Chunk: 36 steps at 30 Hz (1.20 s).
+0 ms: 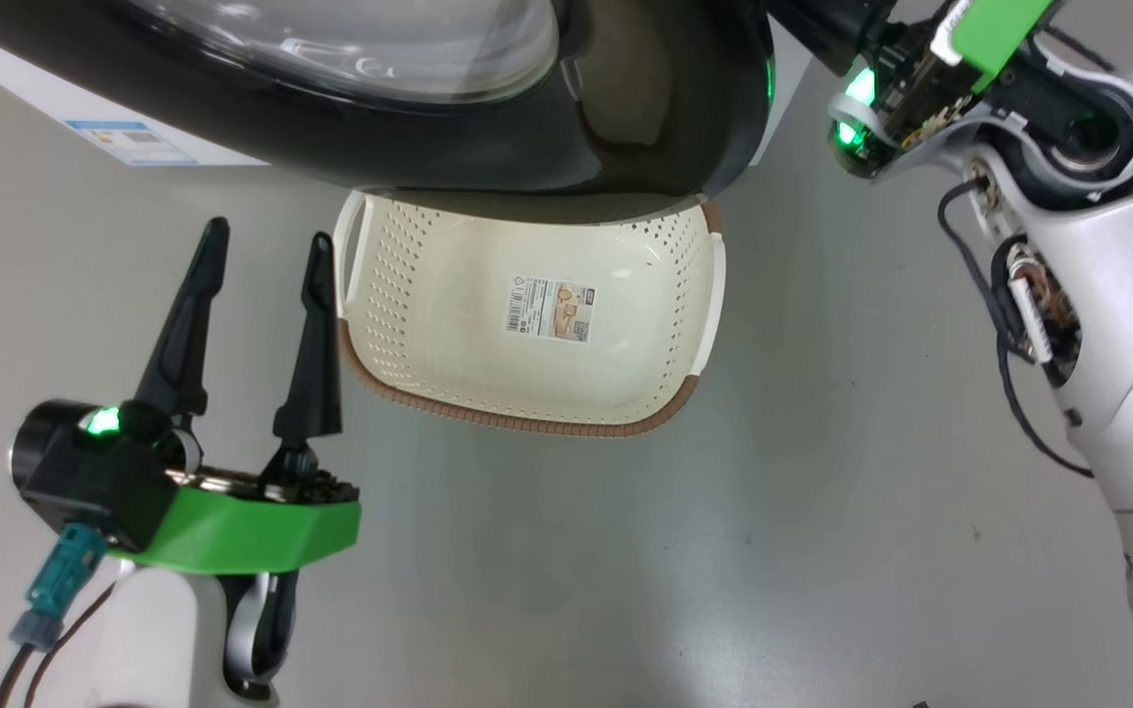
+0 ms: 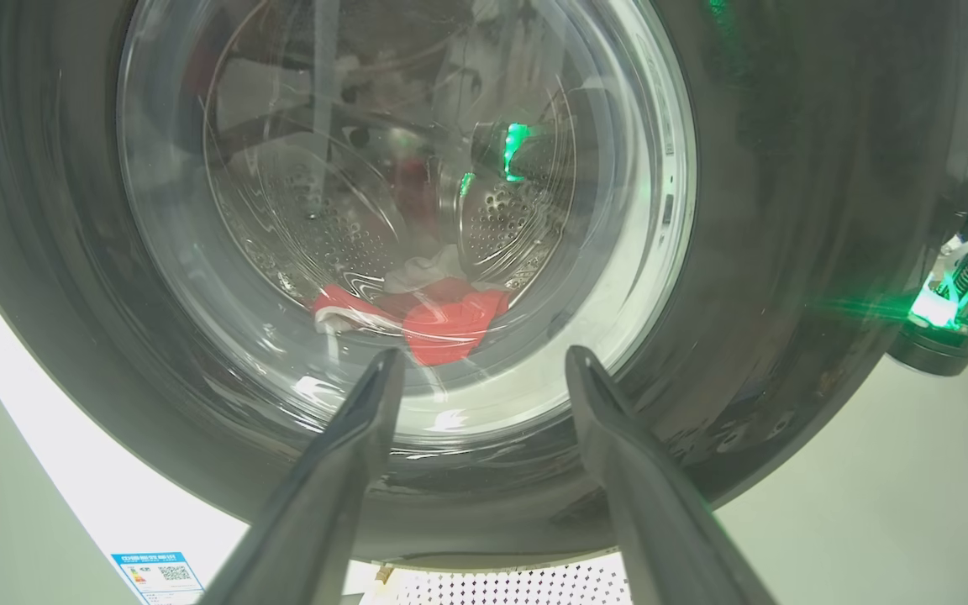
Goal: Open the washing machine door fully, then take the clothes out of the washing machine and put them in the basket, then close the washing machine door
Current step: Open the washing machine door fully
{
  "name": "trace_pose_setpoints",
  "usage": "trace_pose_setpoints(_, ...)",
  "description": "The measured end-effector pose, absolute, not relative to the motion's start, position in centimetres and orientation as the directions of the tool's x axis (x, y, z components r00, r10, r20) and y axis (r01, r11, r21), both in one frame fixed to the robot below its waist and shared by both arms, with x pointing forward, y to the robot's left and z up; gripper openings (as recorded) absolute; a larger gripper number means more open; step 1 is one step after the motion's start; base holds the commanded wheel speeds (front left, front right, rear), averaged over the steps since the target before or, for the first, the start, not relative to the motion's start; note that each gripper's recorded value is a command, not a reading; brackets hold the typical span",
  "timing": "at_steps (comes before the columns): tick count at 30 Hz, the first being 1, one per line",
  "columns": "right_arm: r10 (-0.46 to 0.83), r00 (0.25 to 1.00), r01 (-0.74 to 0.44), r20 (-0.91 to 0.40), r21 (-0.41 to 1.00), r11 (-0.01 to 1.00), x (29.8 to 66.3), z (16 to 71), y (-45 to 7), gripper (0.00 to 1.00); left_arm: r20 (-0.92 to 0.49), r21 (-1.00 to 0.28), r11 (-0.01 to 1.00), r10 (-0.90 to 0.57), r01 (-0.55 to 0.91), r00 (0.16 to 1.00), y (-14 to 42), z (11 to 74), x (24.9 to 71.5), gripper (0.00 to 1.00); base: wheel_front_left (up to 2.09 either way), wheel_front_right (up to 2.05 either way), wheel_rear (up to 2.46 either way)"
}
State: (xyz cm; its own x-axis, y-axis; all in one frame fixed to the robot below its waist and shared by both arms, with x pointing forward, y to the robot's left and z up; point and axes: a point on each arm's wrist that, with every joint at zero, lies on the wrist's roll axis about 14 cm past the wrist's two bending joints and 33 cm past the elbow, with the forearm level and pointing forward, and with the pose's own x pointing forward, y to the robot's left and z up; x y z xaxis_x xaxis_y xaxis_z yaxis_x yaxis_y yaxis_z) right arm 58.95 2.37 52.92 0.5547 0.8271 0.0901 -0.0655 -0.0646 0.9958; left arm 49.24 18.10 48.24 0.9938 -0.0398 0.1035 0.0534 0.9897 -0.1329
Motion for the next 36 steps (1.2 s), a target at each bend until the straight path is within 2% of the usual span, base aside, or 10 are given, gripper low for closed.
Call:
trace_pose_setpoints(10, 0.915, 0.400, -0.122, 0.043, 0.992, 0.007, 57.1, 53.6, 4.0, 0.00, 0.115, -0.126, 0.991, -0.027, 0.041, 0.993, 18.5, 49.0, 48.7, 1.00, 0.00, 0.00, 0.00)
trace_pose_setpoints(16, 0.946, 0.321, -0.174, 0.051, 0.985, 0.006, 54.8, 54.9, 5.4, 0.00, 0.143, -0.125, 0.992, -0.002, 0.020, 0.990, 19.2, 50.5, 48.1, 1.00, 0.00, 0.00, 0.00)
trace_pose_setpoints(36, 0.999, 0.024, -0.176, 0.030, 0.984, -0.026, 43.6, 55.7, 12.0, 0.00, 0.171, -0.130, 0.978, 0.181, -0.160, 0.968, 24.4, 53.7, 40.6, 1.00, 0.00, 0.00, 0.00)
